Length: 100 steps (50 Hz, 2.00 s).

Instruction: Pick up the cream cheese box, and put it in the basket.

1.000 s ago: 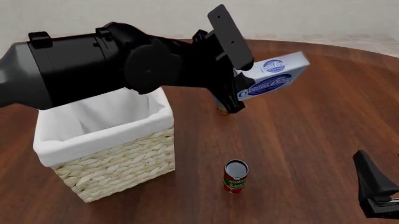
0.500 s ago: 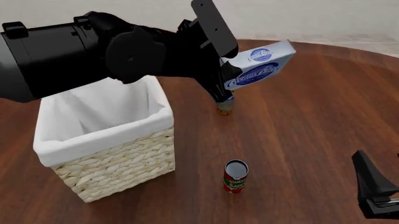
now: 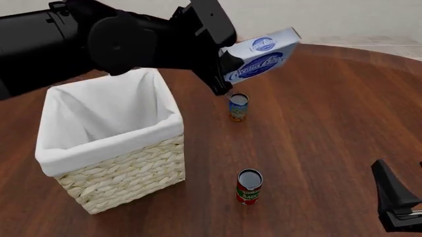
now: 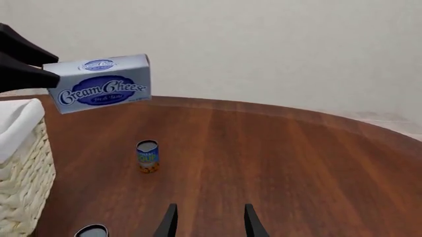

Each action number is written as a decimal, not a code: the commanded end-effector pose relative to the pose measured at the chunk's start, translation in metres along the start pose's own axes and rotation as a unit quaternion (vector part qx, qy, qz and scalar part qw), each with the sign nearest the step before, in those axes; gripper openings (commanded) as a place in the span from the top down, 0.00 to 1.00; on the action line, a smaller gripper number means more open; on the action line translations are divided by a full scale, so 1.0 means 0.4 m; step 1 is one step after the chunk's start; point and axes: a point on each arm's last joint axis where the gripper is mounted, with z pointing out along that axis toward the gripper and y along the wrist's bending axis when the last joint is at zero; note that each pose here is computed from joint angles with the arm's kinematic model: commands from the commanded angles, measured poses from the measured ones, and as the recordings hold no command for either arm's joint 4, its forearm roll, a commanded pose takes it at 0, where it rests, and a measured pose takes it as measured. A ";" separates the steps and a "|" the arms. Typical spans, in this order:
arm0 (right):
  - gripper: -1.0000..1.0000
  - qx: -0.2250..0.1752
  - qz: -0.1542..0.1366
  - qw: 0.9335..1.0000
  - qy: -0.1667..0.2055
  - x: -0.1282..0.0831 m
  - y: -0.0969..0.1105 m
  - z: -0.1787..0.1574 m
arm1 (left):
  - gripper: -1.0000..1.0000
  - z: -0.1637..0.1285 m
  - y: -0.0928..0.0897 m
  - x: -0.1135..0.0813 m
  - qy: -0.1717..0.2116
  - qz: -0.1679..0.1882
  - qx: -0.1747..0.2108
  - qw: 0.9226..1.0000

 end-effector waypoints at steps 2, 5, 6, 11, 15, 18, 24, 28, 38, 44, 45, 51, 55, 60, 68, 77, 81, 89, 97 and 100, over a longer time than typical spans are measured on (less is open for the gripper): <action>0.00 -0.001 -0.002 1.000 0.000 0.000 0.000 0.000 | 1.00 -0.021 0.024 -0.007 -0.004 0.008 -0.013 1.000; 0.00 -0.001 -0.002 1.000 0.000 0.000 0.000 0.000 | 1.00 -0.025 0.031 -0.005 -0.002 0.008 -0.016 1.000; 0.00 -0.002 -0.002 1.000 0.000 0.000 0.000 0.000 | 1.00 -0.028 0.035 -0.004 -0.001 0.007 -0.018 1.000; 0.00 -0.002 -0.003 1.000 0.000 0.000 0.001 0.000 | 1.00 -0.034 0.047 0.003 0.004 0.007 -0.023 1.000; 0.00 -0.002 -0.003 1.000 0.000 0.000 0.001 0.000 | 1.00 -0.039 0.053 0.007 0.008 0.006 -0.026 1.000; 0.00 -0.003 -0.004 1.000 0.000 0.000 0.001 0.000 | 1.00 -0.042 0.062 0.014 0.011 0.009 -0.030 0.999; 0.00 -0.004 -0.004 1.000 0.000 0.000 0.001 0.000 | 1.00 -0.048 0.068 0.021 0.014 0.005 -0.035 0.999; 0.00 -0.004 -0.004 1.000 0.000 0.000 0.001 0.000 | 1.00 -0.053 0.070 0.027 0.015 0.003 -0.037 0.999; 0.00 -0.005 -0.005 1.000 0.000 0.000 0.001 0.000 | 1.00 -0.069 0.084 0.037 0.018 0.001 -0.048 0.999; 0.00 -0.005 -0.006 1.000 0.000 0.000 0.001 0.000 | 1.00 -0.083 0.094 0.043 0.019 -0.002 -0.056 0.998; 0.00 -0.006 -0.006 1.000 0.000 0.000 0.002 0.000 | 1.00 -0.084 0.093 0.045 0.020 -0.002 -0.056 0.998; 0.00 -0.007 -0.008 1.000 0.001 0.001 0.002 0.000 | 1.00 -0.093 0.098 0.051 0.021 -0.003 -0.060 0.998; 0.00 -0.007 -0.008 1.000 0.000 0.001 0.002 0.000 | 1.00 -0.102 0.100 0.051 0.022 -0.003 -0.062 0.998; 0.00 -0.009 -0.010 1.000 0.000 0.001 0.002 0.000 | 1.00 -0.116 0.105 0.051 0.022 -0.002 -0.066 0.998; 0.00 -0.008 -0.010 1.000 0.000 0.000 0.002 0.000 | 1.00 -0.130 0.111 0.059 0.025 -0.003 -0.072 0.997; 0.00 -0.009 -0.011 1.000 0.000 0.001 0.003 0.000 | 1.00 -0.145 0.118 0.066 0.027 -0.004 -0.078 0.997; 0.00 -0.009 -0.012 1.000 0.000 0.001 0.003 0.000 | 1.00 -0.152 0.120 0.066 0.028 -0.004 -0.080 0.996; 0.00 -0.012 -0.013 1.000 0.000 0.001 0.003 0.000 | 1.00 -0.166 0.125 0.072 0.031 -0.004 -0.085 0.996; 0.00 -0.012 -0.014 1.000 0.000 0.001 0.003 0.000 | 1.00 -0.177 0.130 0.081 0.035 -0.006 -0.090 0.995; 0.00 -0.012 -0.015 1.000 0.000 0.001 0.003 0.000 | 1.00 -0.181 0.131 0.083 0.036 -0.007 -0.092 0.995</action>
